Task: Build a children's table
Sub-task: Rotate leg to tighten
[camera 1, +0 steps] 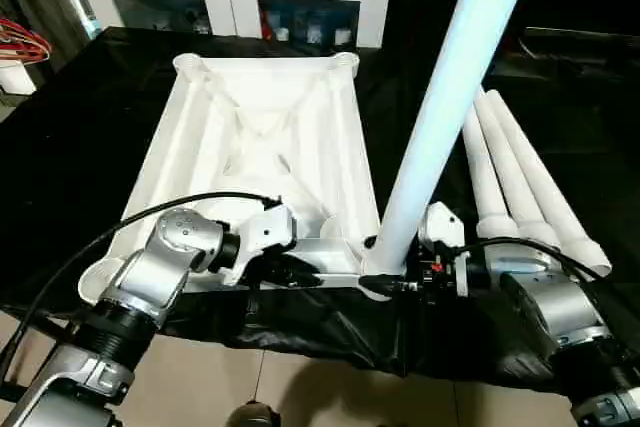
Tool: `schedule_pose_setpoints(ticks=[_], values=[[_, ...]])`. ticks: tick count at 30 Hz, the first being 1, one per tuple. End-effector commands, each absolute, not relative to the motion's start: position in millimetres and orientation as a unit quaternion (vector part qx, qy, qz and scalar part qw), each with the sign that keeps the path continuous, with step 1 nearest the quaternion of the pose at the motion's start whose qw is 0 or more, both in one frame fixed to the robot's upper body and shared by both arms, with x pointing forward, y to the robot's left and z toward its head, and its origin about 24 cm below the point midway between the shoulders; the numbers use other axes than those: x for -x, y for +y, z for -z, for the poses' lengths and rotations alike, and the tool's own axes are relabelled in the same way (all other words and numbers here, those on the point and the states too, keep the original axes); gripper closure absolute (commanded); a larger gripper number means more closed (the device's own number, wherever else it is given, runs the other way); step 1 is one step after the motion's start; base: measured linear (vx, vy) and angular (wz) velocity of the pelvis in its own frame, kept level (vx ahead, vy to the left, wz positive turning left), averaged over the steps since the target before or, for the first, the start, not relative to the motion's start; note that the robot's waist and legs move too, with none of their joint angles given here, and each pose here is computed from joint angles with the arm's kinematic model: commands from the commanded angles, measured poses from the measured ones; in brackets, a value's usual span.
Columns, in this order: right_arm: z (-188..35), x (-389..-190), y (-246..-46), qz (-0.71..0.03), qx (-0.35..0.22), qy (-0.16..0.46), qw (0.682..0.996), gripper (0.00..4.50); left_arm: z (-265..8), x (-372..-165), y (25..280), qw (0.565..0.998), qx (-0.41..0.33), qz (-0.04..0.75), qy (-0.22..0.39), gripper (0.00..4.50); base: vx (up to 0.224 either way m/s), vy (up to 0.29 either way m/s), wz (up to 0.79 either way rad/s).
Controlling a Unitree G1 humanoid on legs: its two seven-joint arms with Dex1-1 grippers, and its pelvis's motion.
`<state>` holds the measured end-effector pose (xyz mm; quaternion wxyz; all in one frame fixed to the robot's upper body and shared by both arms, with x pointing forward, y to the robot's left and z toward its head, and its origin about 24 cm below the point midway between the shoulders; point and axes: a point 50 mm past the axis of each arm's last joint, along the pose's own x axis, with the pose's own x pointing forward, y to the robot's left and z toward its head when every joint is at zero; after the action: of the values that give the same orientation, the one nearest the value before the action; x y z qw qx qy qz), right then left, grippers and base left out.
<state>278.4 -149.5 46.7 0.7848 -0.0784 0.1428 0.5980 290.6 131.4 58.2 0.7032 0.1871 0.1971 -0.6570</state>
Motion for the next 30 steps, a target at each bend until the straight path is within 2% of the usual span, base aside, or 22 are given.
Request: schedule_pose_setpoints(ticks=[1, 3, 4, 5, 8, 11, 15, 18, 20, 21, 25, 28, 29, 30], values=[[-36.7, -275.7, -140.7, -0.585, 0.056, 0.156, 0.794, 1.73, -58.7, -298.3, 121.3, 0.728, -0.192, 0.632, 0.186, 4.50, 0.000, 0.000, 0.00], [-32.4, -283.0, -135.7, -0.543, 0.035, 0.155, 0.825, 1.73, -59.0, -304.7, 114.0, 0.758, -0.183, 0.601, 0.176, 4.50, 0.000, 0.000, 0.00], [-28.9, -291.5, -132.2, -0.496, 0.026, 0.152, 0.855, 1.74, -59.8, -307.9, 108.0, 0.774, -0.176, 0.584, 0.170, 4.50, 0.000, 0.000, 0.00], [-28.9, -291.5, -132.2, -0.496, 0.026, 0.152, 0.855, 1.74, -59.8, -307.9, 108.0, 0.774, -0.176, 0.584, 0.170, 4.50, 0.000, 0.000, 0.00], [-21.1, -306.3, -121.5, -0.393, 0.001, 0.148, 0.908, 1.74, -62.3, -313.8, 93.0, 0.809, -0.163, 0.542, 0.158, 4.50, 0.000, 0.000, 0.00], [-15.0, -312.0, -103.8, -0.326, -0.024, 0.150, 0.933, 1.75, -62.4, -317.0, 77.3, 0.843, -0.153, 0.493, 0.153, 4.50, 0.000, 0.000, 0.00], [-11.2, -317.1, -85.9, -0.276, -0.041, 0.154, 0.948, 1.75, -60.2, -311.8, 59.2, 0.860, -0.149, 0.465, 0.150, 4.50, 0.000, 0.000, 0.00], [-11.9, -319.6, -79.3, -0.264, -0.037, 0.149, 0.952, 1.75, -59.5, -307.8, 50.6, 0.865, -0.143, 0.456, 0.150, 4.50, 0.000, 0.000, 0.00], [-12.3, -320.6, -77.8, -0.261, -0.038, 0.146, 0.954, 1.05, -59.8, -306.2, 47.5, 0.866, -0.138, 0.457, 0.149, 4.50, 0.000, 0.000, 0.00], [-14.5, -322.0, -77.1, -0.261, -0.052, 0.141, 0.953, 1.05, -59.6, -302.2, 43.2, 0.860, -0.138, 0.467, 0.149, 4.50, 0.000, 0.000, 0.00], [-15.8, -323.8, -81.5, -0.253, -0.052, 0.135, 0.956, 0.71, -59.5, -301.9, 43.4, 0.862, -0.139, 0.463, 0.152, 4.50, 0.000, 0.000, 0.00], [-18.8, -324.4, -89.0, -0.246, -0.031, 0.121, 0.961, 0.56, -59.4, -303.5, 45.3, 0.867, -0.139, 0.453, 0.155, 4.50, 0.000, 0.000, 0.00], [-23.8, -321.9, -100.4, -0.244, -0.028, 0.106, 0.964, 0.56, -58.8, -304.0, 46.6, 0.869, -0.141, 0.448, 0.157, 4.50, 0.000, 0.000, 0.00], [-24.8, -321.3, -102.5, -0.244, -0.028, 0.104, 0.964, 0.56, -58.7, -304.0, 46.8, 0.869, -0.141, 0.448, 0.157, 4.50, 0.000, 0.000, 0.00]])
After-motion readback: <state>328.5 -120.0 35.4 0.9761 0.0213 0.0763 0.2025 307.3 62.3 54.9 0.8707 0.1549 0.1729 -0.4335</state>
